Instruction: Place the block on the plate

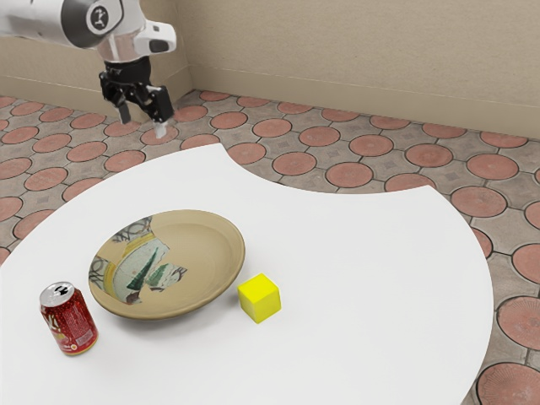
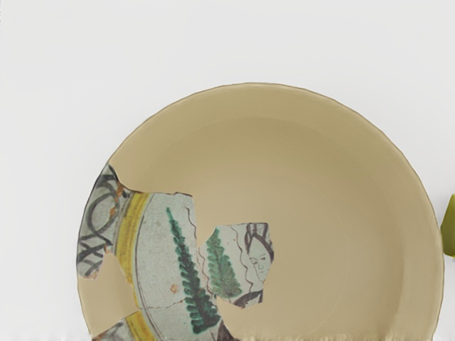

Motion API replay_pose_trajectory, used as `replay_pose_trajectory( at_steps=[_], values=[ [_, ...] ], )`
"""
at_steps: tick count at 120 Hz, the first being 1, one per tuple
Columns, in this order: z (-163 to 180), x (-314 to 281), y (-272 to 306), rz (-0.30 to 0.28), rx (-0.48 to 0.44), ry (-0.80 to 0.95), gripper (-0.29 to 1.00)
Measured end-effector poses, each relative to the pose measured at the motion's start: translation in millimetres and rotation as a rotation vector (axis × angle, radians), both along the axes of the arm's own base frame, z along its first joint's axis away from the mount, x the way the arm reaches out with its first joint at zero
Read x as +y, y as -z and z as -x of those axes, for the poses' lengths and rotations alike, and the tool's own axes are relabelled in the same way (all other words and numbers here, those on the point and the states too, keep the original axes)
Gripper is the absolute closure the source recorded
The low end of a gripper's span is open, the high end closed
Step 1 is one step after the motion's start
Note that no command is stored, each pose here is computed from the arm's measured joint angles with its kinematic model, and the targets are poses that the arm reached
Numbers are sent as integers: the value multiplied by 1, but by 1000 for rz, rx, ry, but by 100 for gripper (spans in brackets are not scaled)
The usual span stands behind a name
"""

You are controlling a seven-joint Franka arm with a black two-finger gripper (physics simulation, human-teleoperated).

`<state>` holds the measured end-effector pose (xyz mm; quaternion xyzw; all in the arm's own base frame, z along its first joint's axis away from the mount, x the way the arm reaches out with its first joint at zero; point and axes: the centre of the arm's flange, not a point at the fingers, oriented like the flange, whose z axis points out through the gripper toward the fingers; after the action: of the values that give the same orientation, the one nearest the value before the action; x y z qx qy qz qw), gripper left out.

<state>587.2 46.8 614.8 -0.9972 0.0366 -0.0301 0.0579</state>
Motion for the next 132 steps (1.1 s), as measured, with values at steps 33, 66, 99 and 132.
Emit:
replay_pose_trajectory(
  at_steps=[33, 66, 99, 132],
  values=[
    [17, -27, -32, 37, 50, -147, 0],
    [36, -23, -32, 46, 147, -631, 0],
    [34, -51, -23, 25, 135, -888, 0],
    [27, -120, 25, 42, 122, -1025, 0]
  ],
)
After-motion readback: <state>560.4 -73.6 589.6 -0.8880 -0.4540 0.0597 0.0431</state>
